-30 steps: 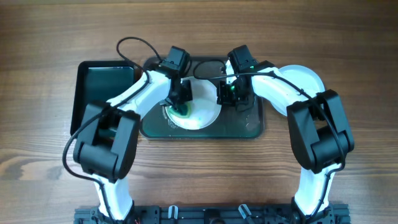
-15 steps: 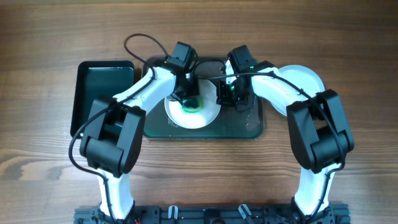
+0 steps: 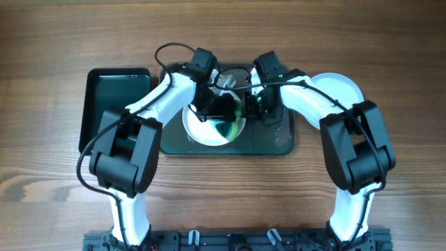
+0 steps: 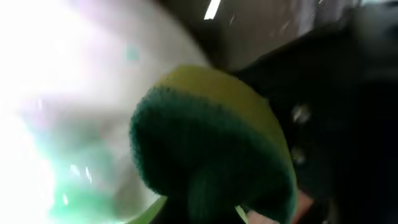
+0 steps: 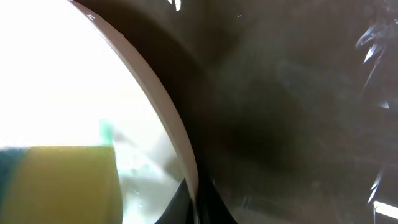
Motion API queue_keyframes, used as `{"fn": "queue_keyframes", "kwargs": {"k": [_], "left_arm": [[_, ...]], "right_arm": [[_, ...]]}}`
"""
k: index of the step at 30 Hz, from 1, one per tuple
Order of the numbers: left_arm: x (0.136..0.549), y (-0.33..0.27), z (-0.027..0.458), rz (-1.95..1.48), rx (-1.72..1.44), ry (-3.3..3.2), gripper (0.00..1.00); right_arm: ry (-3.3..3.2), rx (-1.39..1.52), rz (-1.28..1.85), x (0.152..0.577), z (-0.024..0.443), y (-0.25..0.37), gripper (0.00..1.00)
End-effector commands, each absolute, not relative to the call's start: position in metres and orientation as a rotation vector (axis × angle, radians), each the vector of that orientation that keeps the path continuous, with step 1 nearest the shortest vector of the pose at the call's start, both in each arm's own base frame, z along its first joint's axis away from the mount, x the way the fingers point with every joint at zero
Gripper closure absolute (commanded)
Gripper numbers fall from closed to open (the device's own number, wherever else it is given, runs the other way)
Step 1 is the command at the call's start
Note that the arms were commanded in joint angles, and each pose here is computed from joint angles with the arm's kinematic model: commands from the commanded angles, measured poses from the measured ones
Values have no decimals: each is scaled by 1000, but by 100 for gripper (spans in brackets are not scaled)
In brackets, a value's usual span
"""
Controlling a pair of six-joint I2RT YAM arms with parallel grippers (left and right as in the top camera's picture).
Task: Clean dirty plates on tray and stack at the side
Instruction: 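Scrub the last plate with the sponge in the left gripper, then lift the last plate with the right gripper and stack it on the side pile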
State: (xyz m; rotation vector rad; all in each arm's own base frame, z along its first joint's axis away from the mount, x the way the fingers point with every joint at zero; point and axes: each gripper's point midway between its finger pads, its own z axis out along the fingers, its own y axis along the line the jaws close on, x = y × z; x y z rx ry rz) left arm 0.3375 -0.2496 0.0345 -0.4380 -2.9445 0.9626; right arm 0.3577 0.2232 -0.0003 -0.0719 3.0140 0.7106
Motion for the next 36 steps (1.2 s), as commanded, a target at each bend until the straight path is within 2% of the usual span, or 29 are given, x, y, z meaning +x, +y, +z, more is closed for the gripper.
{"fn": "queue_keyframes", "kwargs": {"k": [1,5,8,10,13,17,21,25,27,33,36], "left_arm": [[360,-239,22,850,-409,-3067,96],[401,-160,2,90,-18,-3375,96],[408,-108,10,-405,181,-3424,96],[401,-91,18,-570,185,-3379,96],[397,-99,47,-483,246,-3351,96],[395,-129,100,-127,255,-3346,96],[397,-120,112,10,340,-3320,96],[402,-101,110,0,415,-3308,96],[402,-101,108,-4,415,-3303,96],[402,-102,108,-4,414,-3302,96],[402,-102,108,-4,414,-3302,96]], "right_arm": [[3072,-45,658,351,-20,217,96],[3072,-46,658,351,-20,217,96],[3072,-45,658,351,-20,217,96],[3072,-45,658,351,-20,217,96],[3072,-46,658,351,-20,217,96],[3068,-51,659,351,-19,217,96],[3011,-41,487,362,3,199,96],[2843,-38,77,374,57,159,96],[2671,-58,-218,374,104,138,96],[2284,-115,-650,358,195,126,96],[2131,-151,-783,347,224,132,95]]}}
